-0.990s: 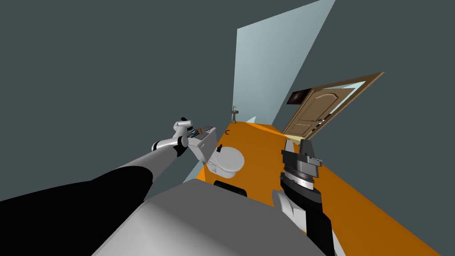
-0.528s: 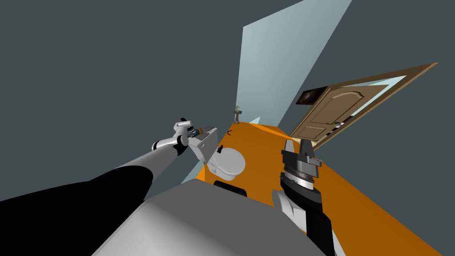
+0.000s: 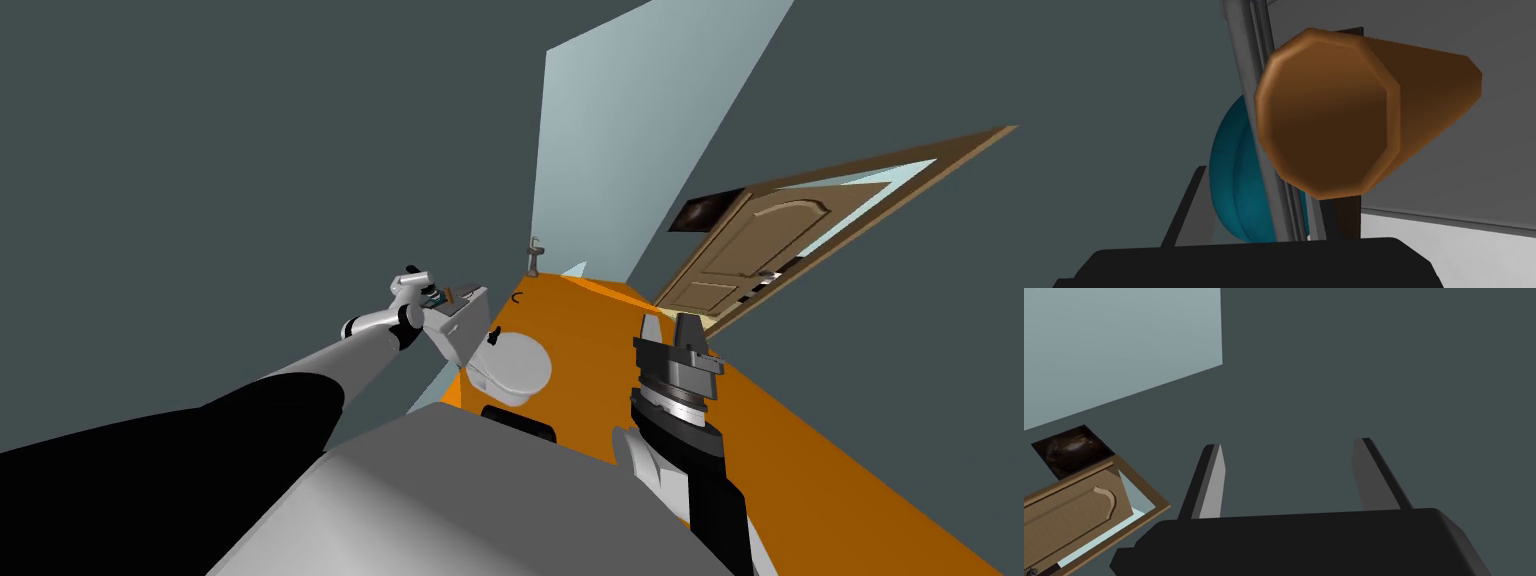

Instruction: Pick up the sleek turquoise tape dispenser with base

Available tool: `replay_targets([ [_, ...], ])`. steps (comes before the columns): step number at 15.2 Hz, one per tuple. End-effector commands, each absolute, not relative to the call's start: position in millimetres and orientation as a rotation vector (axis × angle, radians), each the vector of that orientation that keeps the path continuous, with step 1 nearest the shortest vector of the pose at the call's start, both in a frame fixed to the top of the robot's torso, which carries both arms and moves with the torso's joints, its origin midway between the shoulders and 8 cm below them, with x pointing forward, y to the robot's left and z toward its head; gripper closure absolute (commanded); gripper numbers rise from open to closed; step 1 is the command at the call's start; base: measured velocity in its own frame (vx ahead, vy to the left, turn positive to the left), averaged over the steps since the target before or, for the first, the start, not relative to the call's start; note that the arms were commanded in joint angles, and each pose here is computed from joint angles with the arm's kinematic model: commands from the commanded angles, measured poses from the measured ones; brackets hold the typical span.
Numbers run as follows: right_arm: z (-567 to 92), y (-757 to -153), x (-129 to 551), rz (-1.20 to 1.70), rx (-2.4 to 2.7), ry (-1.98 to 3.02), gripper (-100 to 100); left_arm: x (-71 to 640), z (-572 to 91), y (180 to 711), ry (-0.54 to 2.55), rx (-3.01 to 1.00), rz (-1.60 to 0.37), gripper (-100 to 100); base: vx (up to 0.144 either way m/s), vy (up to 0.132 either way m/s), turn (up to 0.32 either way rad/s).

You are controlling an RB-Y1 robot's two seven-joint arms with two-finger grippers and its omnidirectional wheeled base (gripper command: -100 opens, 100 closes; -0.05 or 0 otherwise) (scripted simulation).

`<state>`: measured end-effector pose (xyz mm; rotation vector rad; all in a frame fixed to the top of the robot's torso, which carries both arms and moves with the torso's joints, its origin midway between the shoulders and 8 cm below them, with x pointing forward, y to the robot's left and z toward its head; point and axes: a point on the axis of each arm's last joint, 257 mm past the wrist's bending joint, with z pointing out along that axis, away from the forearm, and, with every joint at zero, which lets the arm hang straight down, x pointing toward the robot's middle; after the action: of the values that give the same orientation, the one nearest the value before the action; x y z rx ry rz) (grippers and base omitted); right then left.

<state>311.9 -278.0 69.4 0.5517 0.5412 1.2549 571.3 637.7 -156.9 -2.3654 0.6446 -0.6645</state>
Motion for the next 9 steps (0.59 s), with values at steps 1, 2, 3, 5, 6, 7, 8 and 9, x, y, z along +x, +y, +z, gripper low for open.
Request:
replay_targets([
  [1, 69.4, -278.0, 311.9, 1.255, 0.552, 0.541, 0, 569.5, -155.0, 638.5, 0.615, -2.373, -0.657, 100, -0.104, 0.117, -0.348],
  [2, 69.4, -277.9, 311.9, 1.255, 0.552, 0.541, 0, 567.0, -153.6, 640.4, 0.593, -2.376, -0.646, 100, -0.119, 0.119, -0.278],
  [3, 69.4, -278.0, 311.9, 1.255, 0.552, 0.541, 0, 567.0, -153.6, 640.4, 0.591, -2.377, -0.647, 100, -0.119, 0.103, -0.151],
  [5, 69.3, -278.0, 311.9, 1.255, 0.552, 0.541, 0, 564.6, -152.1, 642.1, 0.567, -2.380, -0.638, 100, -0.117, 0.077, -0.134],
  [6, 69.3, -278.0, 311.9, 1.255, 0.552, 0.541, 0, 562.3, -150.5, 643.7, 0.543, -2.383, -0.629, 100, -0.107, 0.060, -0.139],
  [7, 69.3, -278.0, 311.9, 1.255, 0.552, 0.541, 0, 562.3, -150.5, 643.7, 0.543, -2.383, -0.629, 100, -0.098, 0.054, -0.126],
  [8, 69.3, -278.0, 311.9, 1.255, 0.552, 0.541, 0, 560.0, -148.9, 645.1, 0.519, -2.385, -0.620, 100, -0.103, 0.055, -0.169],
  [9, 69.3, -278.0, 311.9, 1.255, 0.552, 0.541, 0, 560.0, -148.9, 645.1, 0.519, -2.385, -0.620, 100, -0.096, 0.056, -0.155],
])
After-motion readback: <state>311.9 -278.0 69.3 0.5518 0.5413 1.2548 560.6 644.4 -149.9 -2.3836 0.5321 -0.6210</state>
